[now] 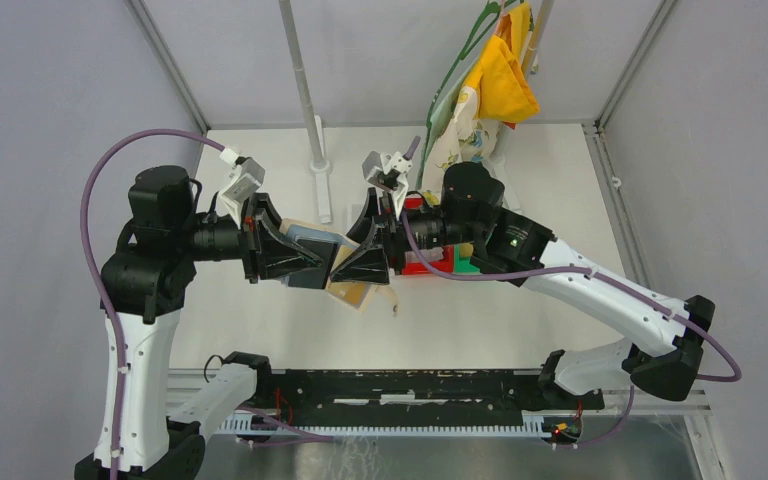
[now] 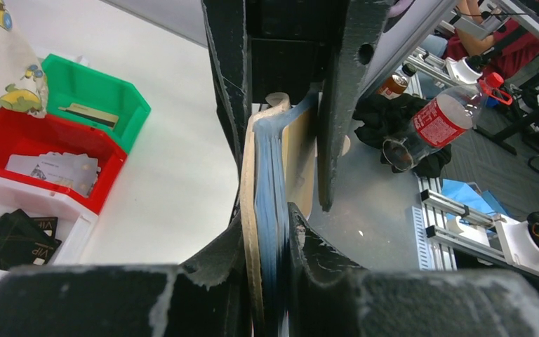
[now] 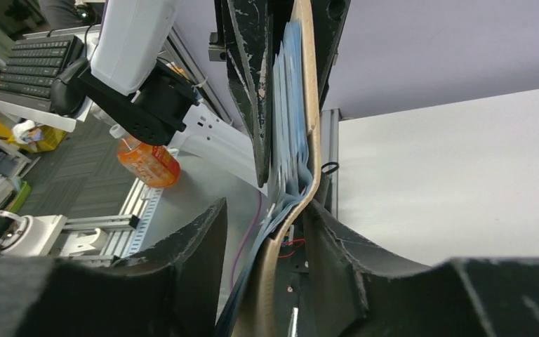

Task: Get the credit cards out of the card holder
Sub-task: Remove the credit card from the card holder.

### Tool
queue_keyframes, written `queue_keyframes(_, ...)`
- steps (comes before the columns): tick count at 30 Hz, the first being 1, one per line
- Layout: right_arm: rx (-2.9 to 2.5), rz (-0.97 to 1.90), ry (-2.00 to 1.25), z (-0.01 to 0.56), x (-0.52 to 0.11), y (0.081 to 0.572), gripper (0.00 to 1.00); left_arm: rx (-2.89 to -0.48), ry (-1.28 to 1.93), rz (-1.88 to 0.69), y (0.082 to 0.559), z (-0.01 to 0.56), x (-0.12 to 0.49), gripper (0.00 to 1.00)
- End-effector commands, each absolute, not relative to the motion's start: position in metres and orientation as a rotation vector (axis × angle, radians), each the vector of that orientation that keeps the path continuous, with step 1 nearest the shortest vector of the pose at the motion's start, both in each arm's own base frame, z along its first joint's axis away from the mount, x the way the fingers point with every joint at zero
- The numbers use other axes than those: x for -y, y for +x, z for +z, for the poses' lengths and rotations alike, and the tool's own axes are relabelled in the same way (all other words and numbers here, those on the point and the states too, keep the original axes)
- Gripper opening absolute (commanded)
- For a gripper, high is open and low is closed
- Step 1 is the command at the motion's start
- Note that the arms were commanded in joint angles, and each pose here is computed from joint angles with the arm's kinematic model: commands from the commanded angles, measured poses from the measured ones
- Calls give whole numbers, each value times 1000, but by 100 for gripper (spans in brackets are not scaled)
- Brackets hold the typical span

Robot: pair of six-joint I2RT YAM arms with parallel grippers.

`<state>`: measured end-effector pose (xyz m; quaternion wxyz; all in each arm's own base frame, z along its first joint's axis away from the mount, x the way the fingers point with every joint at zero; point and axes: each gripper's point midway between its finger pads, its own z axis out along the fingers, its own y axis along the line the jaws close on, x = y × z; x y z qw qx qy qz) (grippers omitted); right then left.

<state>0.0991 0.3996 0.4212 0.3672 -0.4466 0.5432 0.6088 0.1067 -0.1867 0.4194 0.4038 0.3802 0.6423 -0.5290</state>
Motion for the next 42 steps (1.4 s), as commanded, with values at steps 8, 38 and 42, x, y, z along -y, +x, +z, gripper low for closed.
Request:
queue_keyframes(8, -1272, 1675, -1108, 425, -403, 88, 0, -1653, 975, -1402, 101, 412, 187, 58)
queue_keyframes(38, -1127, 1787, -885, 448, -374, 78, 2, -1663, 947, -1487, 94, 415, 189, 14)
queue_keyframes(42, -1125, 1785, -913, 451, -376, 77, 5, -1666, 942, -1473, 97, 415, 189, 2)
